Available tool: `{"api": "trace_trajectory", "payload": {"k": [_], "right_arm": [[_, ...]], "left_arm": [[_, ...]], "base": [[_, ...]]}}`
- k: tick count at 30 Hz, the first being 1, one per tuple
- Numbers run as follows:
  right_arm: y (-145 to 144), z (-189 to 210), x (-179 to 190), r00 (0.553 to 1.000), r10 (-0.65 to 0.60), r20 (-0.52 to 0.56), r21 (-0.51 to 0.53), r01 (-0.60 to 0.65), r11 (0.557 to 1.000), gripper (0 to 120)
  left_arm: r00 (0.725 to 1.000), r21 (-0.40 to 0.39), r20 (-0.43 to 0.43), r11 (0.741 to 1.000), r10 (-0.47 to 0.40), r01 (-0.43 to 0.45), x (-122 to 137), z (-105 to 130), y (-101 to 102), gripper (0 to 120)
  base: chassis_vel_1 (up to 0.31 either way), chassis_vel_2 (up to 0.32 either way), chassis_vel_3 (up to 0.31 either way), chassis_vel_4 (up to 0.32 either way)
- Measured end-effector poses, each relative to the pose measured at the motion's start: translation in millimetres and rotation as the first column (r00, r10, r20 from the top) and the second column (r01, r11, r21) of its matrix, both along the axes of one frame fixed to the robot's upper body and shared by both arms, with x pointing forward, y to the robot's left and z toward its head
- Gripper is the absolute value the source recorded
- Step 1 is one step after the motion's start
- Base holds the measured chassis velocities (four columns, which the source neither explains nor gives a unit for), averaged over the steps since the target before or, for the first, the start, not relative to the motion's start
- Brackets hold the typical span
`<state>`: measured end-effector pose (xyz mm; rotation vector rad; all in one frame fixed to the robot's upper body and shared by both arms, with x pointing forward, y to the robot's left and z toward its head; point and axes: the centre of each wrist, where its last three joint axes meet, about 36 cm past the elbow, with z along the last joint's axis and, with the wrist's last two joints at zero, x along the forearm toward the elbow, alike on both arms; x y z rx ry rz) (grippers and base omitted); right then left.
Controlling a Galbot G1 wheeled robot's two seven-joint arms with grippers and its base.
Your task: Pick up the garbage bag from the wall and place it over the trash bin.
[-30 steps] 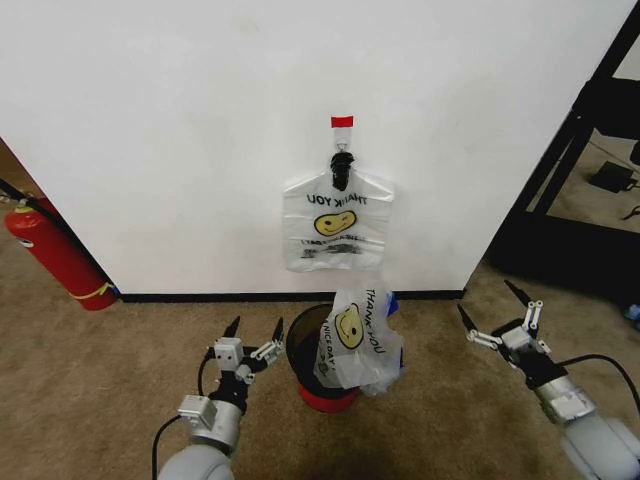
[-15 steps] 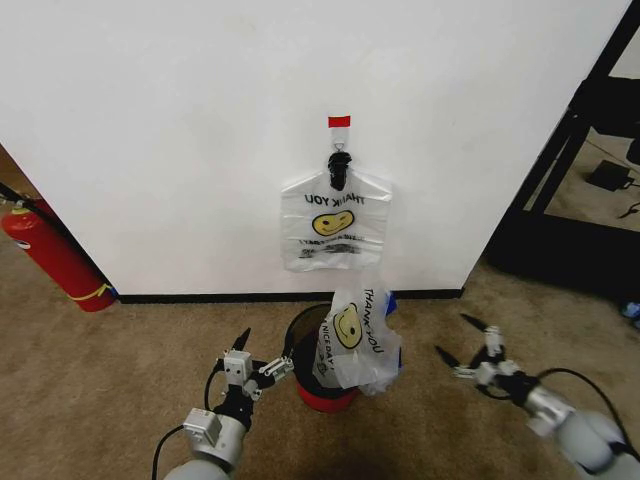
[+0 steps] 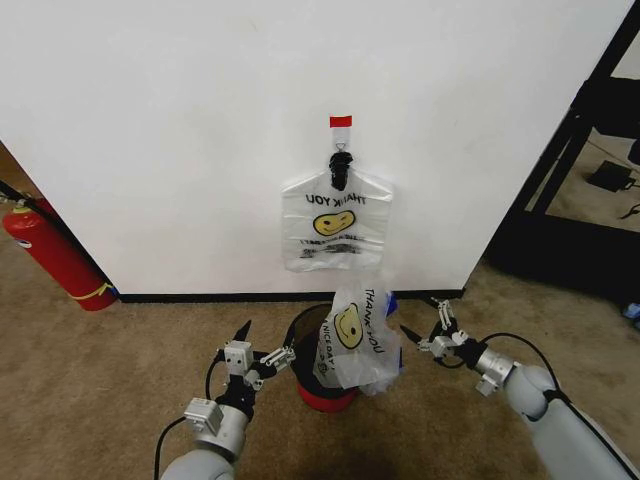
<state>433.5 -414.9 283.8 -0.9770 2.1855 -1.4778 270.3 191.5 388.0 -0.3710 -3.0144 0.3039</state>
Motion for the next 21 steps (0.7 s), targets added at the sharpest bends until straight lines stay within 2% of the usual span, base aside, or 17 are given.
{"api": "trace_trajectory", "payload": {"k": [14, 21], "right_arm": [[30, -16, -2, 0.999, 0.037, -0.023, 0.038, -0.036, 0.999, 100], [60, 5, 9, 0.994, 0.096, 0.05, 0.088, -0.1, 0.991, 100]], "left_arm": [[1.0, -0.009, 0.0, 1.0, 0.002, -0.002, 9, 1, 3, 100], [1.0, -0.017, -0.006, 1.0, 0.007, -0.007, 9, -1, 3, 100]], "base": [[0.0, 0.0, 0.0, 0.0], [0.0, 0.0, 0.0, 0.0]]}}
